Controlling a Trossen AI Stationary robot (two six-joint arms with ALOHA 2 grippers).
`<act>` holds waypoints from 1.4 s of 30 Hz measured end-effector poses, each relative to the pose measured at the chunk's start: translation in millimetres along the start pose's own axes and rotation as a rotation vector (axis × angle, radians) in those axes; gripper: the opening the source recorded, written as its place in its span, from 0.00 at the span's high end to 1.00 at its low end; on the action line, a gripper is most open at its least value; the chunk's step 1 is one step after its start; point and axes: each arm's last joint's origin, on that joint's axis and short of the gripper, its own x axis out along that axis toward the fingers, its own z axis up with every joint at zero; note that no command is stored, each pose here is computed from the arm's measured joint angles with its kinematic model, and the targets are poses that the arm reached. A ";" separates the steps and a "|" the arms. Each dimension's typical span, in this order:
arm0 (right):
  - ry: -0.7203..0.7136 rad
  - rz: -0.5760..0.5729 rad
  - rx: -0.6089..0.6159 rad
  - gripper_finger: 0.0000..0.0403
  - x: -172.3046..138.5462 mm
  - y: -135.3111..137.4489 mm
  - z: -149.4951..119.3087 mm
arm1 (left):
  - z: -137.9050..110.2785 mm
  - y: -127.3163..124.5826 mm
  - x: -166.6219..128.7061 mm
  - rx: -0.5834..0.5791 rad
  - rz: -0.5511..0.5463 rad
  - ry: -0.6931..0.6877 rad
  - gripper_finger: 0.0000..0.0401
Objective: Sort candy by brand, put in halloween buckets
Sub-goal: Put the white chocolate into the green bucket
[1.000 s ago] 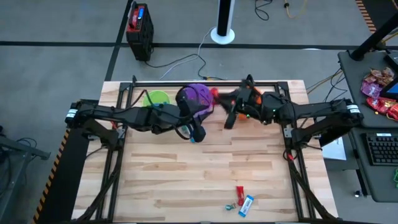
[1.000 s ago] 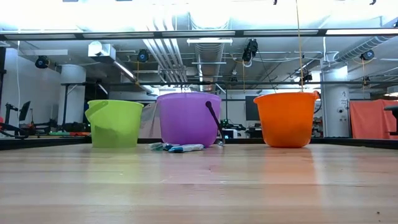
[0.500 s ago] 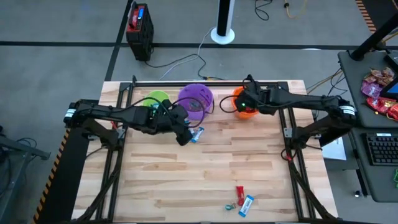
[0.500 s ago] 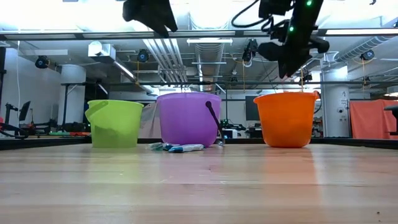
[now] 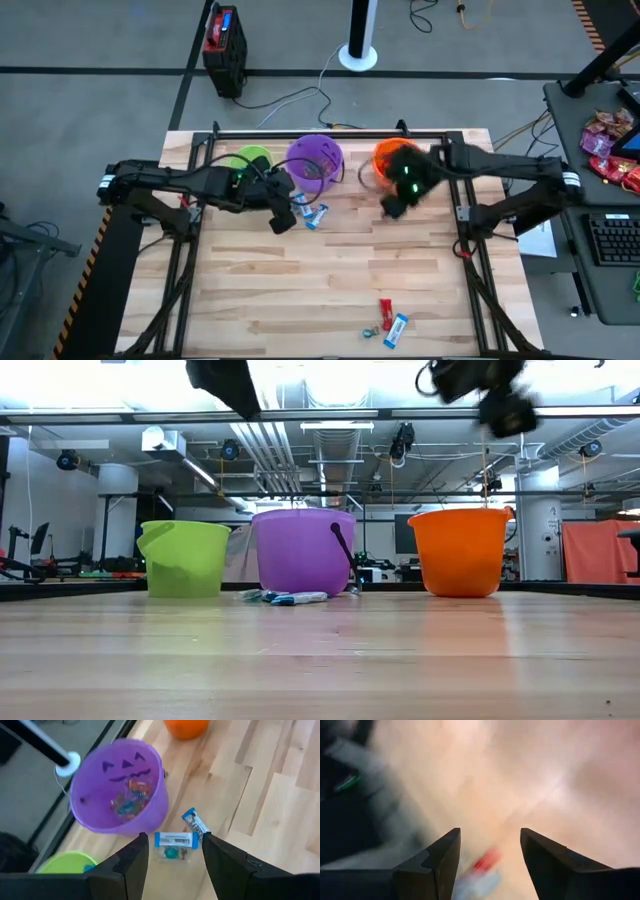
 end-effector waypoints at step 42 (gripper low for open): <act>0.240 -0.452 0.544 0.49 234.3 42.7 -217.2 | 10.3 12.3 -6.5 0.154 0.000 -0.096 0.58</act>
